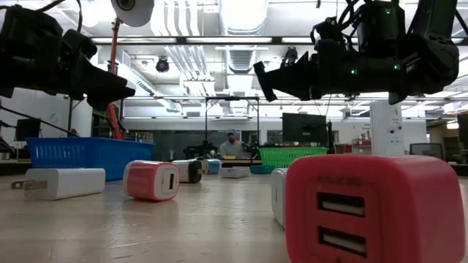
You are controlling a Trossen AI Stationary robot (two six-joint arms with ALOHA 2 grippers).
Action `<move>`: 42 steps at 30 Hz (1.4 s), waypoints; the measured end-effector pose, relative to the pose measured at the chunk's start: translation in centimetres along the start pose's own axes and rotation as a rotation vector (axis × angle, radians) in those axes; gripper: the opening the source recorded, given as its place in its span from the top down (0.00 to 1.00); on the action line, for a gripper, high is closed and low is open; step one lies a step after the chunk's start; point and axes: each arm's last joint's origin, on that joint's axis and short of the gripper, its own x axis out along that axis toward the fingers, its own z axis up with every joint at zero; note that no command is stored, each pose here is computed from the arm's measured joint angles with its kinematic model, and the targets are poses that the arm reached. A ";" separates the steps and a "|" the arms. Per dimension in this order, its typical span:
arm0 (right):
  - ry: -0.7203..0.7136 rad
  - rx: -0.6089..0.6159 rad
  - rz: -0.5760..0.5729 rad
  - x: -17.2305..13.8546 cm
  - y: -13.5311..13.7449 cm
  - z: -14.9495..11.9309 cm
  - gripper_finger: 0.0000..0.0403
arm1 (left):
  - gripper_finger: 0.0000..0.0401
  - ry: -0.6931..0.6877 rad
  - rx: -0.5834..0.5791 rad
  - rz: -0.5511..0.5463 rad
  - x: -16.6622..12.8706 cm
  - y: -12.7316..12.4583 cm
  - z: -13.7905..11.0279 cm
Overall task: Pick & Place Office items
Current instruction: Put the black digital clock into the green basket
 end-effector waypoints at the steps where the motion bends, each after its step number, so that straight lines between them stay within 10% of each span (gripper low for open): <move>1: 0.000 0.000 -0.008 0.0 -0.2 0.0 0.67 | 0.42 0.000 0.000 0.000 0.0 0.0 0.0; 42: 0.153 0.076 -0.406 -0.9 -9.6 -2.4 0.67 | 0.42 -0.008 0.021 0.000 0.0 0.0 0.1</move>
